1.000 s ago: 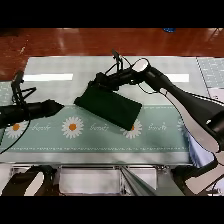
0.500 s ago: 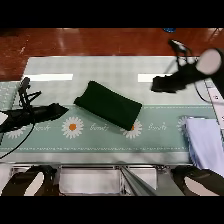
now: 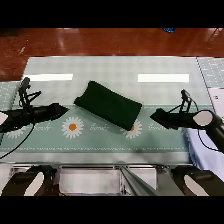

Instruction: Fold the shirts.

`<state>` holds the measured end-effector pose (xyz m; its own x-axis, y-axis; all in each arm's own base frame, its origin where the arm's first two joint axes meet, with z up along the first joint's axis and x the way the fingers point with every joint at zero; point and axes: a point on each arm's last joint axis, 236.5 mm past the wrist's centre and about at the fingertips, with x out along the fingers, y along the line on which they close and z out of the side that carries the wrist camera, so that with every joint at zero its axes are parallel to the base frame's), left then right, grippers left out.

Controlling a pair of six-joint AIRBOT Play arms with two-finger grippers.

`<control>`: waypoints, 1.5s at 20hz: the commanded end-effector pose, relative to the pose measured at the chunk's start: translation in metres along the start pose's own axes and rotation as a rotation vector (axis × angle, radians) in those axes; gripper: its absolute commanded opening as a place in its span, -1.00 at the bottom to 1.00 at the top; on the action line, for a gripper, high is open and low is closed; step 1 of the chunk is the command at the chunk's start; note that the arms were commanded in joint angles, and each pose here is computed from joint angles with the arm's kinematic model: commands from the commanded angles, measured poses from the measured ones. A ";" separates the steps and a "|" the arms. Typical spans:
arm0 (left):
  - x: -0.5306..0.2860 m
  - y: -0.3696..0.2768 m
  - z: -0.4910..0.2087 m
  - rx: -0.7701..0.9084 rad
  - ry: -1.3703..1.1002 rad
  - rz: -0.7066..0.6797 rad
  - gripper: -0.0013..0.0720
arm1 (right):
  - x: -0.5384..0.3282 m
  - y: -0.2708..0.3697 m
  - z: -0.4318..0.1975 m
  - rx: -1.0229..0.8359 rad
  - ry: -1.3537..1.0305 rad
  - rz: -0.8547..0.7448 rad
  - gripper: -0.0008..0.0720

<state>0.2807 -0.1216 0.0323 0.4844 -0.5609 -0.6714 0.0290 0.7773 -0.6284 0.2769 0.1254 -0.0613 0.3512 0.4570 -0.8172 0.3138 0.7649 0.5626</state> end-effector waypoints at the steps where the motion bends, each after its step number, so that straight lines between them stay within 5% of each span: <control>1: 0.000 0.000 0.000 -0.001 0.001 0.000 -0.91 | 0.035 0.024 -0.010 0.103 0.058 0.178 0.14; 10: 0.000 -0.003 0.001 -0.010 -0.003 -0.014 -0.91 | 0.101 0.084 -0.020 0.035 0.245 0.275 0.10; 11: 0.000 -0.003 0.001 -0.010 -0.003 -0.014 -0.91 | 0.104 0.096 -0.019 0.011 0.260 0.294 -0.30; 12: 0.000 -0.003 0.001 -0.010 -0.003 -0.014 -0.91 | 0.103 0.114 -0.017 -0.056 0.266 0.332 -0.94; 20: 0.000 -0.004 0.000 -0.011 -0.001 -0.015 -0.91 | -0.019 0.266 0.102 -0.400 0.050 0.559 -0.92; 30: 0.008 -0.024 -0.020 0.053 0.065 -0.053 -0.91 | -0.216 0.190 0.212 -0.302 -0.241 0.285 -0.92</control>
<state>0.2694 -0.1451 0.0342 0.4349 -0.6096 -0.6628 0.0835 0.7602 -0.6444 0.4694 0.1375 0.2267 0.5321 0.6845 -0.4983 -0.2026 0.6744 0.7100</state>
